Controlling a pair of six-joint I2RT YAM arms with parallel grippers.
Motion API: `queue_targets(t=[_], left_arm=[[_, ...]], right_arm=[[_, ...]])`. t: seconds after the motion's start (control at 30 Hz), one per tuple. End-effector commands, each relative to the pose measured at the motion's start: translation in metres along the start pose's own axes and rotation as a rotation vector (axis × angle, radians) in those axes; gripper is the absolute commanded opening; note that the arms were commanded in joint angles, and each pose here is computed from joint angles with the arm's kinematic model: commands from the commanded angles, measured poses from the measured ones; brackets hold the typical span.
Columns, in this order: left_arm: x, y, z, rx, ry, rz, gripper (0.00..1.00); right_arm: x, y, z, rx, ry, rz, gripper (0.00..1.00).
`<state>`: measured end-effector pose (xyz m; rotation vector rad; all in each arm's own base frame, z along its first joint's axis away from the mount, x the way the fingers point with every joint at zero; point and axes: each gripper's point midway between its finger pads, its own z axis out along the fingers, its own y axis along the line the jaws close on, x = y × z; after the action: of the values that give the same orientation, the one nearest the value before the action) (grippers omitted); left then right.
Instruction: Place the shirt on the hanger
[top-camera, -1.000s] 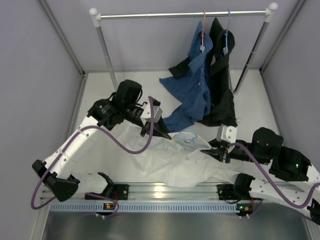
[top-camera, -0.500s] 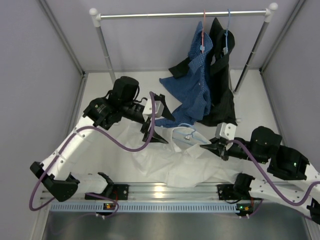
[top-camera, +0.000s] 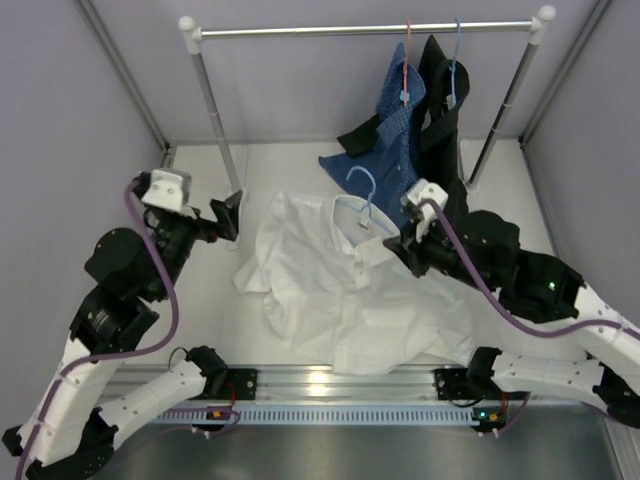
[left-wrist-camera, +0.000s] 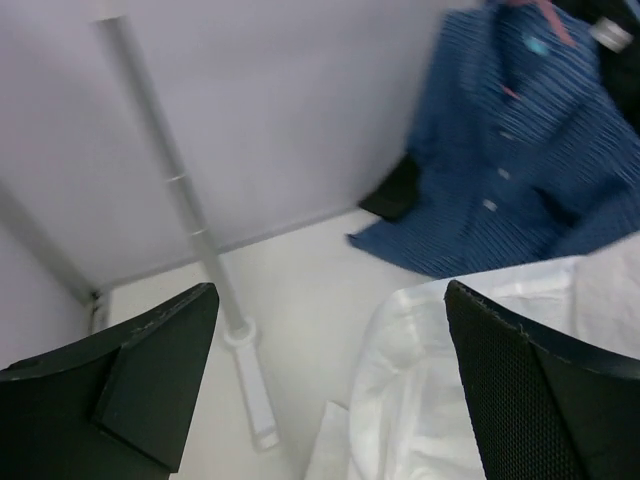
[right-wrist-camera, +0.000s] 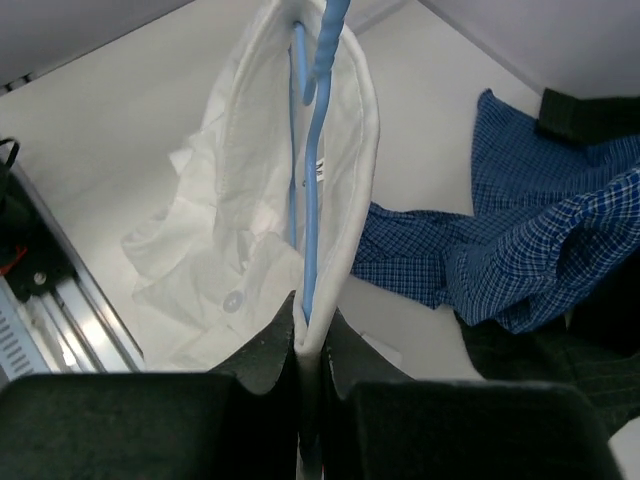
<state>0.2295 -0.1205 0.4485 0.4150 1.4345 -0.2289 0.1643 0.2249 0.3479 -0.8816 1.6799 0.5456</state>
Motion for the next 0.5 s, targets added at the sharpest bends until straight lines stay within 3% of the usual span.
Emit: queue_targets(t=[0.0, 0.07, 0.1, 0.13, 0.27, 0.3, 0.33, 0.47], left_arm=[[0.031, 0.073, -0.024, -0.509, 0.052, -0.212, 0.98], [0.069, 0.061, -0.033, -0.455, 0.12, -0.208, 0.98], [0.083, 0.056, -0.035, -0.429, 0.138, -0.202, 0.98], [0.094, 0.051, -0.037, -0.407, 0.15, -0.199, 0.98], [0.143, 0.059, -0.056, -0.485, 0.198, -0.172, 0.98], [0.139, 0.063, -0.062, -0.496, 0.173, -0.184, 0.98], [0.136, 0.066, -0.066, -0.505, 0.155, -0.196, 0.98], [0.132, 0.076, -0.081, -0.55, 0.076, -0.247, 0.98]], right_arm=[[-0.068, -0.029, 0.014, 0.211, -0.153, 0.248, 0.0], [-0.074, -0.03, 0.042, 0.262, -0.115, 0.298, 0.0], [-0.101, -0.039, 0.036, 0.308, -0.17, 0.357, 0.0], [-0.097, -0.037, 0.06, 0.342, -0.121, 0.353, 0.0], [-0.131, -0.049, 0.091, 0.432, -0.144, 0.367, 0.0], [-0.154, -0.058, 0.084, 0.447, -0.191, 0.389, 0.0], [-0.149, -0.066, 0.105, 0.479, -0.158, 0.382, 0.0], [-0.179, -0.088, 0.119, 0.533, -0.202, 0.352, 0.0]])
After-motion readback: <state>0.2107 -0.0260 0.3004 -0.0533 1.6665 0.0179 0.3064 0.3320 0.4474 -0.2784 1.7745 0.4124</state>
